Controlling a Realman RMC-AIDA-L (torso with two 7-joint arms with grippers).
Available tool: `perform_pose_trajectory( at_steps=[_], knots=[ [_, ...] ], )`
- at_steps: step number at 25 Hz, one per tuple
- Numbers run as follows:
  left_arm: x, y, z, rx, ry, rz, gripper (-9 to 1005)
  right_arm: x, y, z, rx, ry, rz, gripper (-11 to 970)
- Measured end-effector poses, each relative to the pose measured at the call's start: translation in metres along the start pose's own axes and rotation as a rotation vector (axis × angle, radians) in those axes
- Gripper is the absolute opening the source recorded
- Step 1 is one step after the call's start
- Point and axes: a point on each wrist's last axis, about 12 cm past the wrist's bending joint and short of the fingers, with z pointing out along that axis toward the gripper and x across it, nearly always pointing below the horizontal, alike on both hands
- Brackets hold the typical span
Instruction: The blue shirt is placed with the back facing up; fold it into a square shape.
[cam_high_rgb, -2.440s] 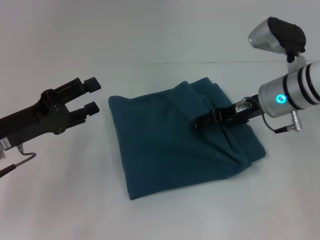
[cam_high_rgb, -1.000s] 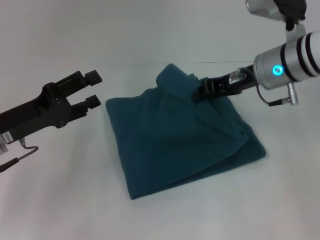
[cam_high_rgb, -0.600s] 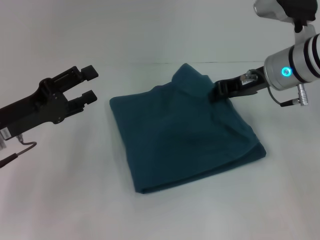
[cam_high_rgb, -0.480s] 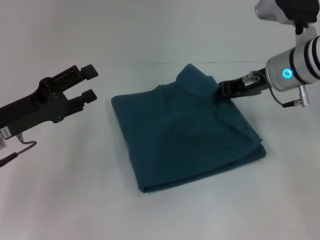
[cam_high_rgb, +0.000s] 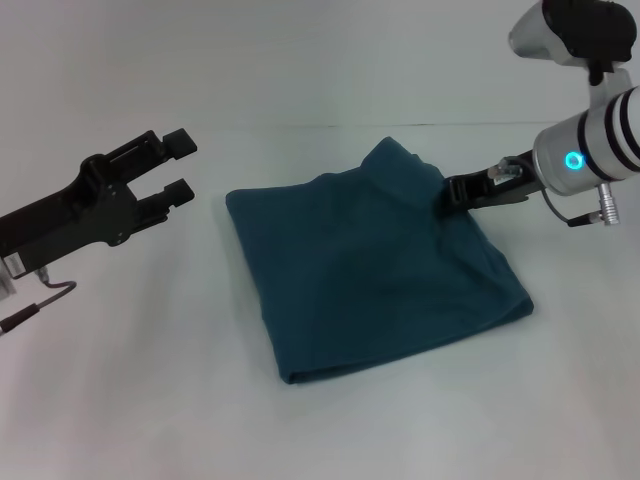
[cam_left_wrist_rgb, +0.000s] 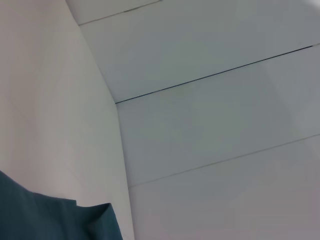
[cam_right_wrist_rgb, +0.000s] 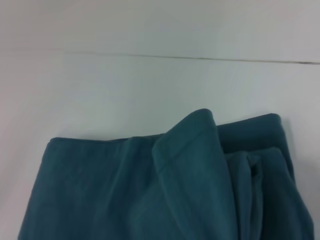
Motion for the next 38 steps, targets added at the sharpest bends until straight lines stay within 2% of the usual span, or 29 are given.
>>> perform_pose_trajectory(
  at_steps=[11, 25, 30, 34, 36, 38],
  knots=[
    [0.002, 0.002, 0.001, -0.001, -0.001, -0.007, 846, 0.003, -0.006, 0.001, 0.017, 0.003, 0.008, 83],
    [0.002, 0.001, 0.001, 0.008, -0.009, -0.001, 844, 0.002, -0.022, -0.008, 0.168, 0.027, 0.037, 294],
    [0.002, 0.002, 0.001, 0.008, -0.012, 0.001, 847, -0.002, -0.025, -0.015, 0.18, 0.003, 0.042, 286],
    [0.003, 0.002, -0.001, 0.01, -0.014, -0.003, 846, -0.004, -0.038, -0.021, 0.229, -0.028, 0.077, 286],
    [0.003, 0.002, -0.001, 0.011, -0.015, -0.003, 846, -0.003, -0.042, -0.025, 0.21, -0.043, 0.104, 285],
    [0.002, 0.002, -0.002, 0.011, -0.019, -0.003, 846, -0.002, -0.04, -0.029, 0.137, -0.048, 0.116, 285]
  ],
)
